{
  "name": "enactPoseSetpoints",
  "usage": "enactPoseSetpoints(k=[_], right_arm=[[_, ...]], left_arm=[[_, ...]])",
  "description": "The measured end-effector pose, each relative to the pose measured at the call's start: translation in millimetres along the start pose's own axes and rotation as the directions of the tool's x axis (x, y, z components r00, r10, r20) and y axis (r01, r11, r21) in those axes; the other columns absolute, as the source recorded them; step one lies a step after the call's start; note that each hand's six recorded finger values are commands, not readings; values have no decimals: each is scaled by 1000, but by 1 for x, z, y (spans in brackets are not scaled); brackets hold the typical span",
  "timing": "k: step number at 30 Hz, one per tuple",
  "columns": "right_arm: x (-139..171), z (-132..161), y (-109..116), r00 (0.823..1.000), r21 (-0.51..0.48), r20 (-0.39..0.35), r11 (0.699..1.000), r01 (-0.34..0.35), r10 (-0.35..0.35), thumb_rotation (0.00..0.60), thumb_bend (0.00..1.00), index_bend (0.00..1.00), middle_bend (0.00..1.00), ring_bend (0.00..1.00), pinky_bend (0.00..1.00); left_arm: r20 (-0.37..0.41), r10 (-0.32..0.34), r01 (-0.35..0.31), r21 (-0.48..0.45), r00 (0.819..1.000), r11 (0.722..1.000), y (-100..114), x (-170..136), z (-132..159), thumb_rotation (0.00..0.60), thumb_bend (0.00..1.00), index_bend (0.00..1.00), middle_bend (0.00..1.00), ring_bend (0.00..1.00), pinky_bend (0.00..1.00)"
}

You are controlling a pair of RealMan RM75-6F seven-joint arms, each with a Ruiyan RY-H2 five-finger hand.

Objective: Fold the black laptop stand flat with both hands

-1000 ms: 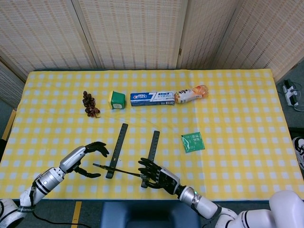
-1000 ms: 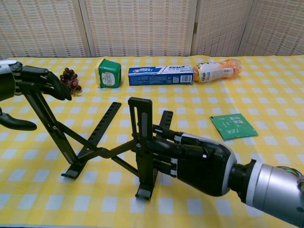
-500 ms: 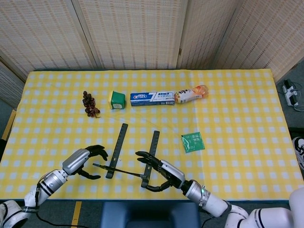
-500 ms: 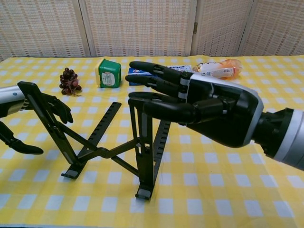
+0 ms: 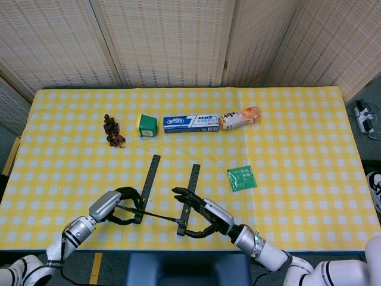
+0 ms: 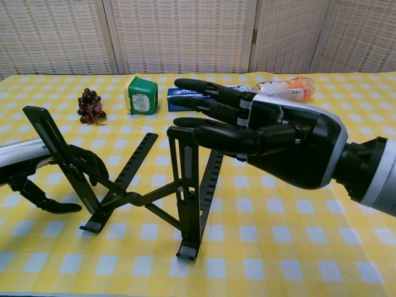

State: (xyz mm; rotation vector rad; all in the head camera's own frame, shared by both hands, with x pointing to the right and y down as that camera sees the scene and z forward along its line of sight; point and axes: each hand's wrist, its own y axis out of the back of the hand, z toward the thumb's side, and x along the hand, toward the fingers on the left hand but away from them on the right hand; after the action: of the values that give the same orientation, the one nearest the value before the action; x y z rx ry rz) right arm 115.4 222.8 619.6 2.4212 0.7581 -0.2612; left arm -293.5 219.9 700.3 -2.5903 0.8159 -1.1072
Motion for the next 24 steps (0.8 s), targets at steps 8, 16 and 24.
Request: enactPoseSetpoints(k=[8,16,24], right_arm=[[0,-4,0,1000,-2,10,1000,-2,2,600,317,0,44,44,0],[0,-7,1,1000,-5,16,1000,2,-1,600,317,0,43,42,0],[0,-9,2,1000,-7,20,1000,2,-2,600,317,0,43,38,0]], left_arm=[[-31,23,-24,-20,999,1000,-3,2,-8,600,322,537,341,235,233],[-27,26,-27,-38,999,999,-6,3,-6,600,328,557,344,241,233],[-33,28,-29,-41,999,999,-6,4,-7,600,336,575,350,243,235]])
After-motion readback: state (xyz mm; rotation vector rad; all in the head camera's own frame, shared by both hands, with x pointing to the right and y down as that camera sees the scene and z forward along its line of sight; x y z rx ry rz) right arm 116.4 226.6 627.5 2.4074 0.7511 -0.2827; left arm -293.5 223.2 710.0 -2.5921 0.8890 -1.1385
